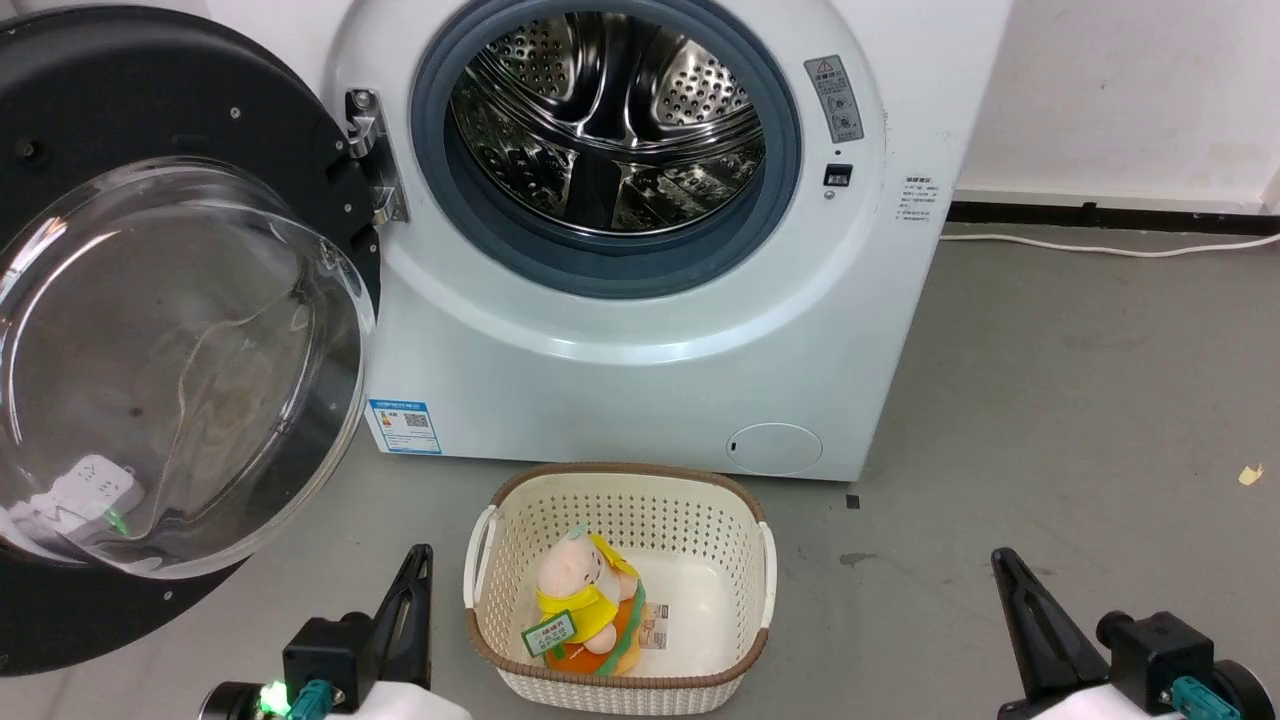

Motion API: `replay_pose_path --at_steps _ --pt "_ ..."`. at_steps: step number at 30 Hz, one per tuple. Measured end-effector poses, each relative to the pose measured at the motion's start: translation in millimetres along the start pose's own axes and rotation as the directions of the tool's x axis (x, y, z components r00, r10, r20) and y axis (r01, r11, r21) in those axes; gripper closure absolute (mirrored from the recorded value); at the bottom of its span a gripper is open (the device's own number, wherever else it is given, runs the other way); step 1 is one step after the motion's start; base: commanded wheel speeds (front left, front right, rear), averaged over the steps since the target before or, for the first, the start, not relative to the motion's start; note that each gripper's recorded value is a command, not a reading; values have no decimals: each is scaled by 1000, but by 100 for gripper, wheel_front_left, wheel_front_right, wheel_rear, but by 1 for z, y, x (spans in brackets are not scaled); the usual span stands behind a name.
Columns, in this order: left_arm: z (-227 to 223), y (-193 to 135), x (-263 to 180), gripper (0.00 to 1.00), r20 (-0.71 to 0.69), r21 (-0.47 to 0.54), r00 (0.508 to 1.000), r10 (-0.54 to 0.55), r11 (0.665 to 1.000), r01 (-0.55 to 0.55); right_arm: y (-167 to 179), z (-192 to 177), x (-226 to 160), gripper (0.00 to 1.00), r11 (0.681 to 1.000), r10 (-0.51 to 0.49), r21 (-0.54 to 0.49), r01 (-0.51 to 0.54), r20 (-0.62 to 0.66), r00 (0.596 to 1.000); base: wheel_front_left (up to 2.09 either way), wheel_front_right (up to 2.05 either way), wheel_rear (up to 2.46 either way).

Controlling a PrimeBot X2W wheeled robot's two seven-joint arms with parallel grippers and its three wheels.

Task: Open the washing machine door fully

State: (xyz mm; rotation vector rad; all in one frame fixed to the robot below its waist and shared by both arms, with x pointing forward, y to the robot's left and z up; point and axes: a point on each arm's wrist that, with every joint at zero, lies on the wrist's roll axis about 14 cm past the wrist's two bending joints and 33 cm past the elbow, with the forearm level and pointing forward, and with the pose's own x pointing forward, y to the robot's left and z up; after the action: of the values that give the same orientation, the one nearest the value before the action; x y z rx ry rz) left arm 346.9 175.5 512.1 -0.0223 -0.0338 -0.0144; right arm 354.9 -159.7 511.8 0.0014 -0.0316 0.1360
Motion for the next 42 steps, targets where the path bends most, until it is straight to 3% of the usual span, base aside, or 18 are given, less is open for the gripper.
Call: replay_pose_path --at_steps 42 --pt "8 1 17 100 -27 43 1000 4 999 -2 -3 5 9 100 1000 -6 -30 5 -40 999 0 0 0"
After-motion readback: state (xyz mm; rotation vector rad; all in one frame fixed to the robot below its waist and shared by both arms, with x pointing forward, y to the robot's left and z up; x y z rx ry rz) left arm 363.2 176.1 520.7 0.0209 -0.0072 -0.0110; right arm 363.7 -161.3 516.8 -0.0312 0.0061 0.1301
